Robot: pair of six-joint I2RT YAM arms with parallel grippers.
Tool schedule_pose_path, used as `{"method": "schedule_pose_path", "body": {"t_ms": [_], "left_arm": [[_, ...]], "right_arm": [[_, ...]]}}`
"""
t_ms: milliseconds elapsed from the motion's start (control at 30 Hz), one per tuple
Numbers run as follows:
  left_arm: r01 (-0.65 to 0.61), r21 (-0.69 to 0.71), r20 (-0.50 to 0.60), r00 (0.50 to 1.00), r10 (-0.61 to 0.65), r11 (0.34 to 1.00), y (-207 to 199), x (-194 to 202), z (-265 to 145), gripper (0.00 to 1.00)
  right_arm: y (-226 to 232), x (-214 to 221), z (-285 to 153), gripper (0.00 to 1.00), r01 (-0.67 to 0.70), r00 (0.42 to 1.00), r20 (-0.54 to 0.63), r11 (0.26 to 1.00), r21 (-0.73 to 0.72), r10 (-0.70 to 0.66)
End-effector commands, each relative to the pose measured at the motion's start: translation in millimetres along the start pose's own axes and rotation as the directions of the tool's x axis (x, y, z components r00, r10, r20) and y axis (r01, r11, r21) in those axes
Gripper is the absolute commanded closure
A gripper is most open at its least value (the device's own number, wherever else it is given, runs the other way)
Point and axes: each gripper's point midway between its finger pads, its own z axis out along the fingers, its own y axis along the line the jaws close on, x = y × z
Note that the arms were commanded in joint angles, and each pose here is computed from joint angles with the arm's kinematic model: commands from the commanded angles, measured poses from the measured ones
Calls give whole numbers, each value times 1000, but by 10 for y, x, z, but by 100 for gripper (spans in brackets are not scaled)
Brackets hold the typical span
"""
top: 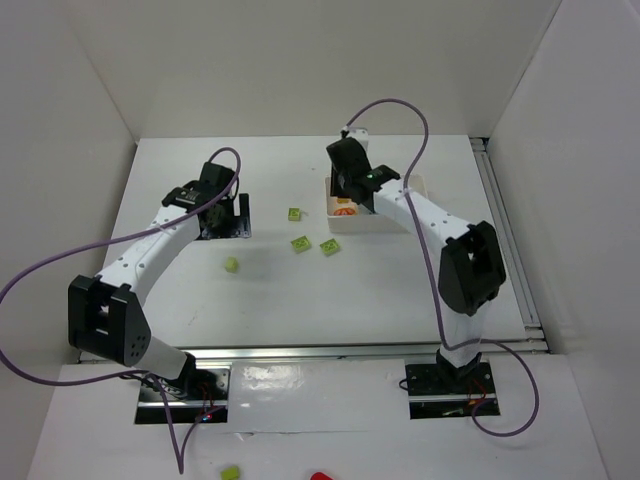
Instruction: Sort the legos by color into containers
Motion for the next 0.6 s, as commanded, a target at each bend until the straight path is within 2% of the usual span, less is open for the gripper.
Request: {"method": "schedule_pose_path", "body": {"t_ms": [0,67,100,133,267,300,367,400,433,533,567], "left_arm": [[19,-5,29,999,-19,1000,23,-15,-89,0],[21,-2,37,999,-21,1000,25,-26,-115,0],[21,-2,37,999,-21,1000,25,-26,-115,0],[21,-2,37,999,-21,1000,25,-26,-115,0],[31,-1,37,999,-31,1000,31,-15,-148,0],[33,2,45,998,-33,999,23,-48,-166,0],[50,-2,45,998,-50,999,48,-57,-161,0],[52,2,55,997,-52,999,39,-94,-182,0],[52,2,55,997,-52,999,39,-94,-182,0],[53,-7,59,997,-52,999,43,-124,-171,0],[53,-7,59,997,-52,999,43,-124,-171,0]], "right_arm": [[9,-104,317,69,48,999,10,999,17,-48],[26,-239,409,57,40,999,36,999,17,-41],[-8,-191,521,48,44,999,15,999,33,-44],[15,-267,498,32,43,999,16,999,32,-44],[13,-311,347,30,42,998,34,999,28,-43],[53,-412,177,30,34,997,69,999,5,-34],[105,-204,41,33,63,997,46,998,-13,-62],[114,-235,-133,33,43,997,66,999,-24,-42],[71,51,-150,33,64,998,12,998,-15,-64],[228,454,-438,31,68,997,-40,994,-88,-72],[266,824,-458,27,87,991,-95,989,-120,-99]]}}
